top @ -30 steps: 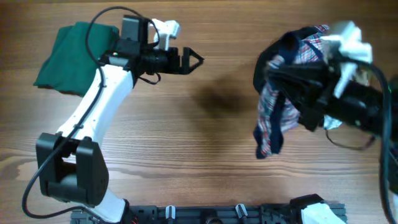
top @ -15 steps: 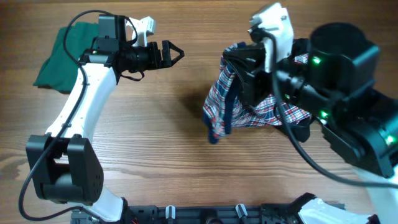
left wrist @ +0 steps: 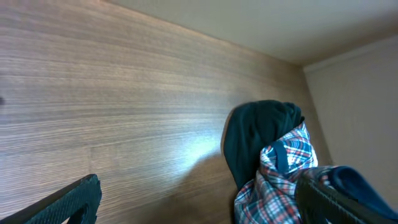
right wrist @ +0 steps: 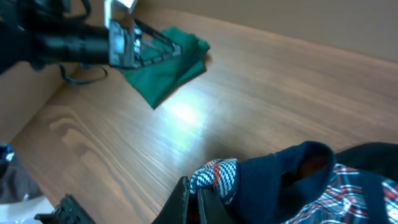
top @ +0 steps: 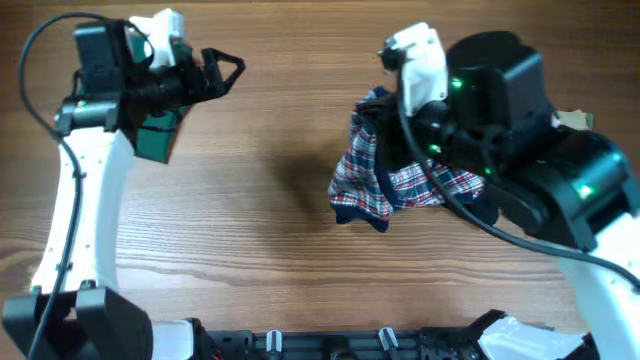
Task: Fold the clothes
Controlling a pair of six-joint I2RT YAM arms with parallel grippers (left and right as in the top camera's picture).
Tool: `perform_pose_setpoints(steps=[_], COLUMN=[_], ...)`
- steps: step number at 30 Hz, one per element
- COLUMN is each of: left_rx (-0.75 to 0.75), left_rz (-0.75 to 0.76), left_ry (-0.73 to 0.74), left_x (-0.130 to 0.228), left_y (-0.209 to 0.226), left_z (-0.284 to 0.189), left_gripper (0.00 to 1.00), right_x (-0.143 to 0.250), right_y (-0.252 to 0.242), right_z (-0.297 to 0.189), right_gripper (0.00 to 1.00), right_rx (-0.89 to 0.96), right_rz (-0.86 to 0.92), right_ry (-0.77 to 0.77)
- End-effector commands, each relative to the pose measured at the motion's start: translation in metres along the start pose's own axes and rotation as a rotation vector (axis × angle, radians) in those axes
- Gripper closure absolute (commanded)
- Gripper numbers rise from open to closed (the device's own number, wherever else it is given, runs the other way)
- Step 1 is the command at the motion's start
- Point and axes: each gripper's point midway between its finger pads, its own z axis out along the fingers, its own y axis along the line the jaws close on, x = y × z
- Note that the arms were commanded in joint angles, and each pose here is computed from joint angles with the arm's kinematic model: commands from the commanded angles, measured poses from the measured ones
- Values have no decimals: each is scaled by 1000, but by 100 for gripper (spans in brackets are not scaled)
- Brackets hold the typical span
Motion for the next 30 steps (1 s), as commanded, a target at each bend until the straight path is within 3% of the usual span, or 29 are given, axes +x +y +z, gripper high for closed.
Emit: perform_pose_setpoints(steps=[1, 5, 11, 13, 22, 30], left_rx=[18, -1, -51, -69, -145, -170], left_rz=[21, -15, -53, -77, -76, -70], left_ry=[-33, 6, -2, -7, -125, -173], left_x=[-7, 4, 3, 3, -6, -1], left_y=[-15, -11, 6, 15, 16, 4], left_z=[-18, -19, -26, -32, -95, -124], left_gripper=[0, 0, 0, 0, 0, 0], right_x=[6, 5, -23, -27, -29, -40], right_y=[30, 62, 107, 102, 89, 87], right_z=[30, 48, 8, 13, 132, 166], right_gripper=[96, 96, 96, 96, 96, 96], right_rx=[-78, -146, -242, -189, -77, -52], right_rz=[-49, -104, -170, -171, -108, -81], right_ry=[60, 54, -60, -76, -20, -71])
